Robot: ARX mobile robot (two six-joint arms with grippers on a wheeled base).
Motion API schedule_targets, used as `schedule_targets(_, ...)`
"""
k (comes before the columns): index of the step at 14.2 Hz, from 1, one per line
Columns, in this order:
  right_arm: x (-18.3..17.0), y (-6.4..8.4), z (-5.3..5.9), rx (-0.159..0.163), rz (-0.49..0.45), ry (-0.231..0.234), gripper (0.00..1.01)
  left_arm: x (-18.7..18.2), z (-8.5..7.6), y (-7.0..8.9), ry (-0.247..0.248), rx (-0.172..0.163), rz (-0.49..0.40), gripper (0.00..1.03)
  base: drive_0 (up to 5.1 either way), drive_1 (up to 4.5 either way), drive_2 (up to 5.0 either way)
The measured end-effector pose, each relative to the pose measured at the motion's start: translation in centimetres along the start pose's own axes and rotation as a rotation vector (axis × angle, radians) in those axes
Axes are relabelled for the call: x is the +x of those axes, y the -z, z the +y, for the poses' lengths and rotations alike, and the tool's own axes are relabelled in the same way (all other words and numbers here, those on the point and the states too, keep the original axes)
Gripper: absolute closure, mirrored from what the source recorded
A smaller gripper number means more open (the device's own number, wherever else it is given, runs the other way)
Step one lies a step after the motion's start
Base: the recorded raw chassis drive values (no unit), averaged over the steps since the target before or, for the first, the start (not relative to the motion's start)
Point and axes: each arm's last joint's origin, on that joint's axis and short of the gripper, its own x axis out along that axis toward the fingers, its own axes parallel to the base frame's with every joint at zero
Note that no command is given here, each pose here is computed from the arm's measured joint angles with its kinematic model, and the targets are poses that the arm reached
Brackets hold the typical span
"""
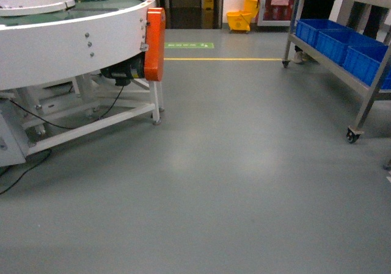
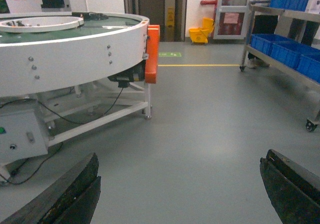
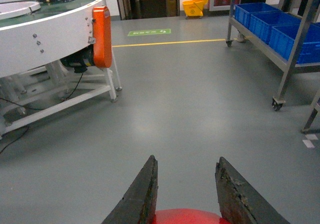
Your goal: Pick red block from blue box to shelf
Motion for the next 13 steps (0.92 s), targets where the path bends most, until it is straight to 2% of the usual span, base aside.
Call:
schedule_targets(6,0.00,-0.03,0.00,-0.001,-0.003,0.000,0.73,0.00,0.00,0.03,0.001,0.000,0.003,0.05,0.0,4.24,-4.3)
schedule_targets(13,0.00,-0.01,0.01,-0.001,-0.001,-0.001,0.73,0.00,0.00,0.04,0.000,0.000,0.004,0.05,-1.7,2.03,-5.5)
